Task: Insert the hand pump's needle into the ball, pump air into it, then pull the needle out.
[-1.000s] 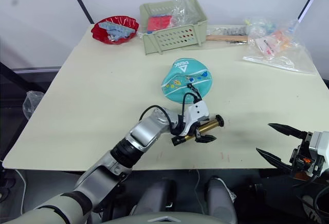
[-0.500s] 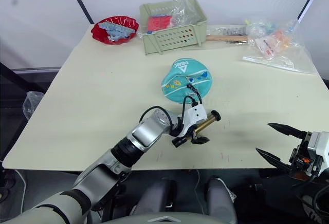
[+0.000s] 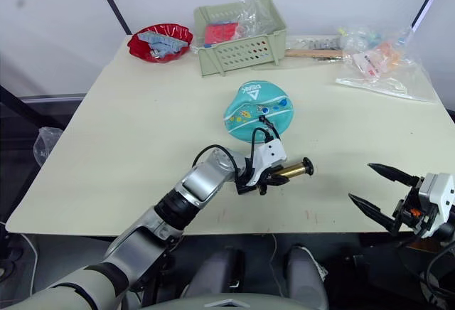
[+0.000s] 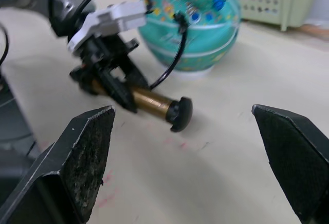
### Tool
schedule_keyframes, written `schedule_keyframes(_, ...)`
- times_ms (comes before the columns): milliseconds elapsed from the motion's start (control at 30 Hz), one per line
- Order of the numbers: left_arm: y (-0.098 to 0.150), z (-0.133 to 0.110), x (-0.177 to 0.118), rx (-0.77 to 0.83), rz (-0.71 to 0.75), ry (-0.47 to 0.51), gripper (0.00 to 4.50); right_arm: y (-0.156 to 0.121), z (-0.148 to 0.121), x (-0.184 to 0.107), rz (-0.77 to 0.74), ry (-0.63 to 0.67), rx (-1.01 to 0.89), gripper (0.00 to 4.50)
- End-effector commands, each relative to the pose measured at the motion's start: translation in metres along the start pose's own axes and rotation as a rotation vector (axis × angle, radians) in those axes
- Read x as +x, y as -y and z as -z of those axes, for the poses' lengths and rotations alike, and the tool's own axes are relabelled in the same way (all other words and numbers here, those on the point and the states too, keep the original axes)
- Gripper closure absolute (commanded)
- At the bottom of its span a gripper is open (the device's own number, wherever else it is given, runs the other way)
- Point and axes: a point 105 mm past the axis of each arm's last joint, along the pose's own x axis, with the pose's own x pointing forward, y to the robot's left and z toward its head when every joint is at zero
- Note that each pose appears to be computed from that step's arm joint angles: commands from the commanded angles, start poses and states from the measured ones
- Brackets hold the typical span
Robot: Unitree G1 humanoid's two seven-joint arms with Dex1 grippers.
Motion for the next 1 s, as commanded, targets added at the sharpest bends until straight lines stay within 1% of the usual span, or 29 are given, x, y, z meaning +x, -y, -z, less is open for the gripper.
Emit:
schedule_keyframes(33, -0.005, -0.024, -0.01, 0.044, -0.007, 0.146, 3.4, -0.001, -0.018, 0.015, 0.059, 0.087, 0.049, 0.0)
schedule_keyframes(300, -0.002, -0.046, -0.029, 0.021, 0.028, 0.365, 3.4, -0.012, -0.029, 0.05, 0.135, 0.171, 0.278, 0.0)
schedule_keyframes(433, -0.001, -0.052, -0.035, 0.032, 0.027, 0.43, 3.4, -0.013, -0.033, 0.06, 0.172, 0.2, 0.388, 0.0)
schedule_keyframes(633, 0.0, -0.051, -0.042, 0.035, 0.025, 0.48, 3.4, -0.015, -0.038, 0.073, 0.196, 0.249, 0.528, 0.0)
schedule_keyframes(767, 0.002, -0.052, -0.045, 0.03, 0.031, 0.511, 3.4, -0.021, -0.036, 0.083, 0.178, 0.245, 0.584, 0.0)
schedule_keyframes(867, 0.007, -0.054, -0.047, 0.032, 0.043, 0.541, 3.4, -0.028, -0.037, 0.094, 0.139, 0.267, 0.678, 0.0)
schedule_keyframes(1000, 0.01, -0.054, -0.045, 0.03, 0.051, 0.541, 3.4, -0.025, -0.036, 0.11, 0.17, 0.315, 0.785, 0.0)
